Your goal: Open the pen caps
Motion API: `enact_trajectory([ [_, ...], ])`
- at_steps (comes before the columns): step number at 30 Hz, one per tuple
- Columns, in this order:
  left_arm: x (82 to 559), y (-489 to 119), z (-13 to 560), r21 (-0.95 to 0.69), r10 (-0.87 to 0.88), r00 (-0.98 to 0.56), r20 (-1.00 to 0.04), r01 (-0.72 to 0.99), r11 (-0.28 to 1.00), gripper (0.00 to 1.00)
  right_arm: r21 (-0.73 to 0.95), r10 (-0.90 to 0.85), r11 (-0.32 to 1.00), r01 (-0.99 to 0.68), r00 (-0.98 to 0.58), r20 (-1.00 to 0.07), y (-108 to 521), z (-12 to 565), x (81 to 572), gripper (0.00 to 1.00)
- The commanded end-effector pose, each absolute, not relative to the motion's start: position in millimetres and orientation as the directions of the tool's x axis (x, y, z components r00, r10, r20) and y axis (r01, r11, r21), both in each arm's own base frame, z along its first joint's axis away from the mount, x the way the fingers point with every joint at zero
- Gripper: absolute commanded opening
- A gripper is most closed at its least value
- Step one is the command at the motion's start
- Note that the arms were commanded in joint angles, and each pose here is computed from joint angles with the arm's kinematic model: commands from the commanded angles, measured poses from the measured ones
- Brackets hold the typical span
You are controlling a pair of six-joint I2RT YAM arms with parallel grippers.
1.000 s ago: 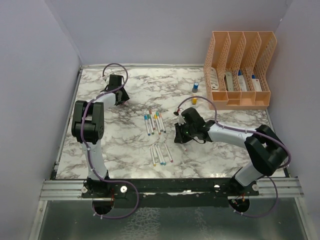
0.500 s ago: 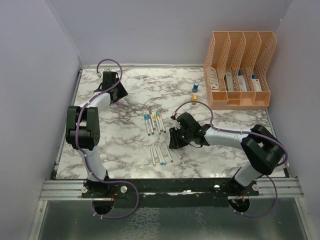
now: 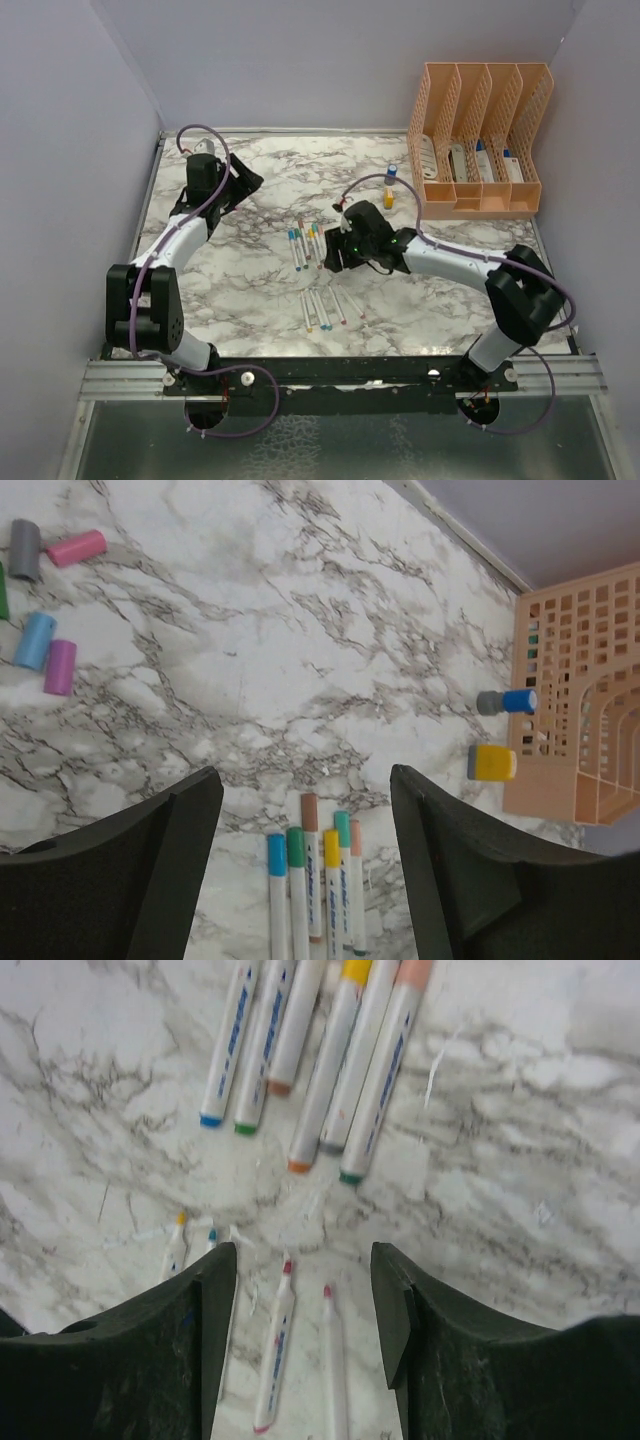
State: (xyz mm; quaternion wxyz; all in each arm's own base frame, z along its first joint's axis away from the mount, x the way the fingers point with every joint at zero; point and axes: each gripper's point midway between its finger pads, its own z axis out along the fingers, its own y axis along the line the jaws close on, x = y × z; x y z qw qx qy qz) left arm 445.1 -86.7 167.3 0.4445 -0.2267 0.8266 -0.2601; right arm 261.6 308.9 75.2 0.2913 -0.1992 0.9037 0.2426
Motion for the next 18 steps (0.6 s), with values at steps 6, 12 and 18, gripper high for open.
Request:
enact_trajectory([
  [6, 410.9, -115.1, 193.8, -0.741, -0.624, -0.514, -0.589, 0.036, 0.671, 0.86, 0.030, -0.363, 0.869, -0.494, -0.678, -0.639, 310.2, 58.2, 327.6, 0.56],
  [12, 393.9, -123.0, 197.6, -0.766, -0.624, -0.529, -0.575, 0.081, 0.638, 0.99, -0.012, -0.374, 0.881, -0.474, -0.679, -0.632, 317.3, 55.7, 345.2, 0.56],
  [18, 386.5, -122.7, 202.1, -0.776, -0.638, -0.518, -0.570, 0.085, 0.625, 0.99, -0.011, -0.378, 0.880, -0.474, -0.688, -0.619, 323.3, 47.9, 349.8, 0.54],
])
